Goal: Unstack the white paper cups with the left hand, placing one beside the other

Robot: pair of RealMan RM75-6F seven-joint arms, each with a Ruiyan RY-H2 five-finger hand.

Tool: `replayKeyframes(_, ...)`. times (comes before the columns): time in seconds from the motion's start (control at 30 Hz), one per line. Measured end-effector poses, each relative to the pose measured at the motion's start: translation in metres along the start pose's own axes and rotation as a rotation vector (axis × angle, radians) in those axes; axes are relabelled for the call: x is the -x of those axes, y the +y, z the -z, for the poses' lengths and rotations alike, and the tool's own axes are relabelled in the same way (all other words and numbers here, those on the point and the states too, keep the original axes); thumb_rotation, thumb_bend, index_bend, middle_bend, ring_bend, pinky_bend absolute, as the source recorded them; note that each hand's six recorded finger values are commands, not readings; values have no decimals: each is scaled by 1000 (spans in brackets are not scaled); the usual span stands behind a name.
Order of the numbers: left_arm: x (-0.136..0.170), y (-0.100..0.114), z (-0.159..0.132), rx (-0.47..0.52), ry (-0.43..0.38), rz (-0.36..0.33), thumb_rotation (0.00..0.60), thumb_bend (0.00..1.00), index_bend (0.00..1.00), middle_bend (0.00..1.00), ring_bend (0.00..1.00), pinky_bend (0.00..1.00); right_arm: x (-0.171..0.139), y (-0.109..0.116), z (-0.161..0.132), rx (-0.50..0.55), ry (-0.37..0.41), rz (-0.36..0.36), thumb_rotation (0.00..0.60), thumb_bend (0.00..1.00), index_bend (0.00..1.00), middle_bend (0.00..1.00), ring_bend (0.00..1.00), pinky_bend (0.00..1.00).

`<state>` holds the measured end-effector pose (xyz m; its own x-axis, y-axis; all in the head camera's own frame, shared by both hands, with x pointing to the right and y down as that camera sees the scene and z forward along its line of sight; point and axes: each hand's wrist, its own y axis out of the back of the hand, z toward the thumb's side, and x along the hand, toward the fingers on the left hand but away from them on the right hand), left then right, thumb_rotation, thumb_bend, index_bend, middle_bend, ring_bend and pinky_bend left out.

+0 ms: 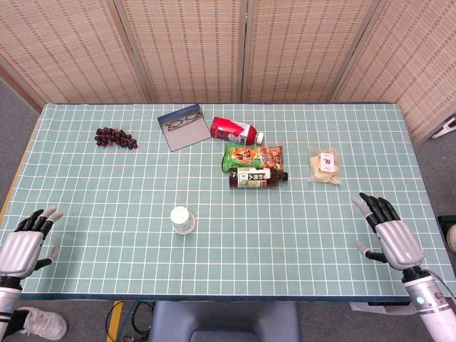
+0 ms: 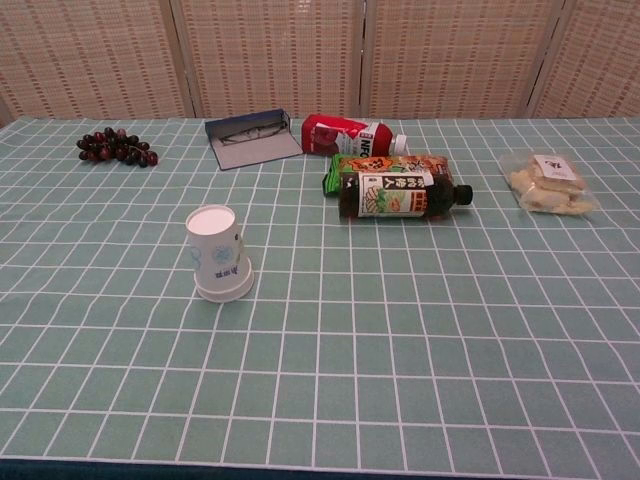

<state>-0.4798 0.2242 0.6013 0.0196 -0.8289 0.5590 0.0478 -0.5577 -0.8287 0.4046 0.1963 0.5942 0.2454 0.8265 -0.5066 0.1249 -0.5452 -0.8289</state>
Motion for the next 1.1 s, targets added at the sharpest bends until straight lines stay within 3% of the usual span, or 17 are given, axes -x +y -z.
replayKeyframes(0.57, -30, -6, -15, -30, -37, 59, 600, 406, 190, 98, 79, 170, 7, 7, 10, 45, -25, 3, 600, 251, 0, 0, 0, 0)
replayKeyframes(1.1, -89, 11, -70, -95, -105, 156, 600, 406, 138, 95, 68, 170, 21, 26, 24, 62, -49, 18, 600, 251, 0, 0, 0, 0)
